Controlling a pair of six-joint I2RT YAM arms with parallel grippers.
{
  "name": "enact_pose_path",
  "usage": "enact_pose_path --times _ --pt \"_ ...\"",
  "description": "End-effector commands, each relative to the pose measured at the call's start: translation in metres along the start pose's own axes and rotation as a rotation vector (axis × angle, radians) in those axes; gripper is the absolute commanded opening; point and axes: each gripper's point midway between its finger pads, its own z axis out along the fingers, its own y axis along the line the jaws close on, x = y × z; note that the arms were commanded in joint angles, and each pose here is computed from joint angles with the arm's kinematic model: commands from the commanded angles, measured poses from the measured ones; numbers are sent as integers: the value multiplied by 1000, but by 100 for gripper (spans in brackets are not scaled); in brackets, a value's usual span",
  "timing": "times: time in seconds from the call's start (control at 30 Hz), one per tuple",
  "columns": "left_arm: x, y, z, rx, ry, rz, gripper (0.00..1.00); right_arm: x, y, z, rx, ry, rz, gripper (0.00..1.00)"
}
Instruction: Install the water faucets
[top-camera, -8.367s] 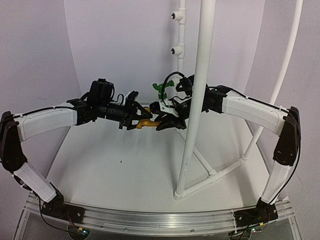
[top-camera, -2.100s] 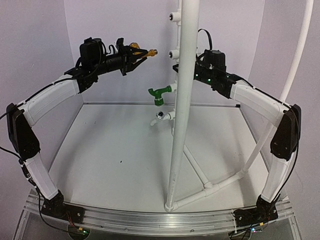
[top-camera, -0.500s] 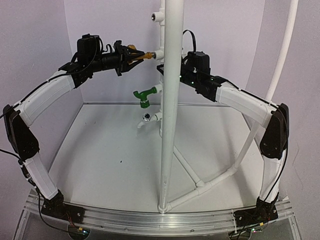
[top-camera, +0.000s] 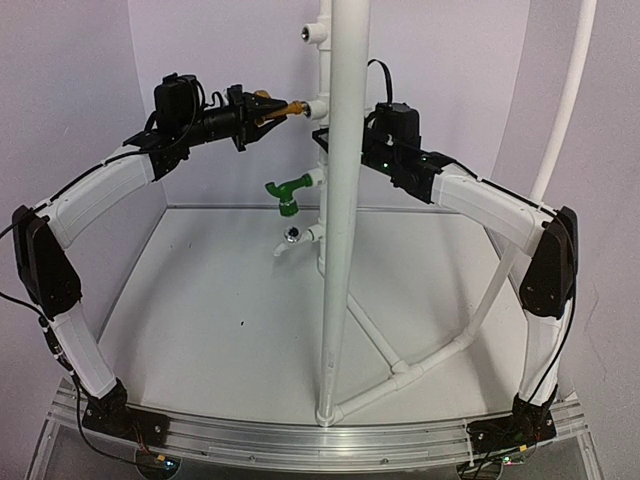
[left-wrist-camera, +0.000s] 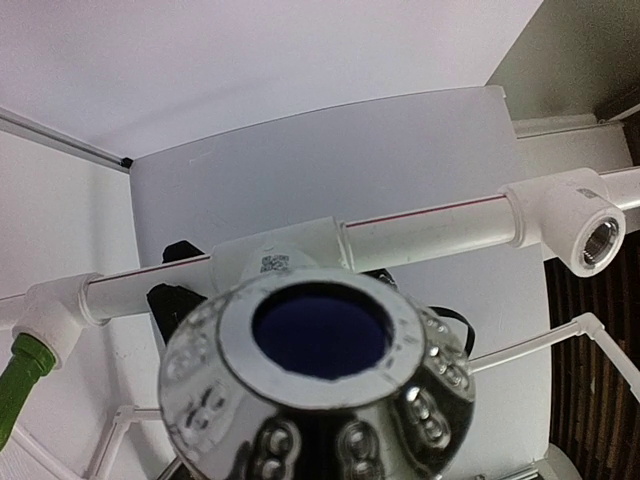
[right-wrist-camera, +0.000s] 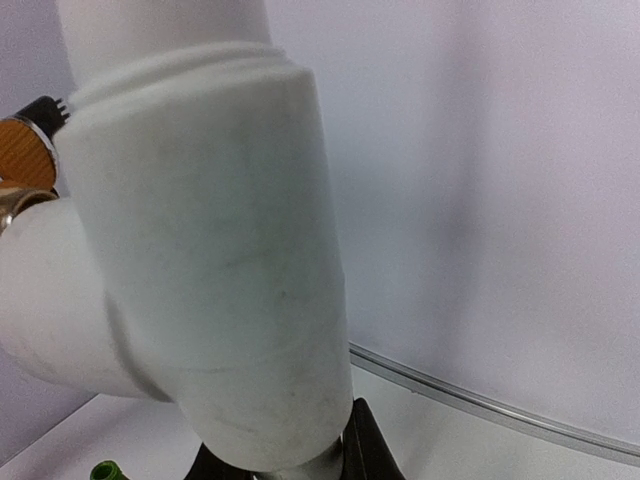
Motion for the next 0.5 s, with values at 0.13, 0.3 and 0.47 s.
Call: enact_pose_path --times 0.13,0.3,0.47 --pt "7 -15 -9 87 14 -10 0 -66 63 -21 -250 -165 202 0" --pt "5 -15 -11 77 -7 -28 0 -65 66 -20 -265 -162 194 0" --pt "3 -24 -10 113 -7 -35 0 -57 70 -18 -287 -149 168 0"
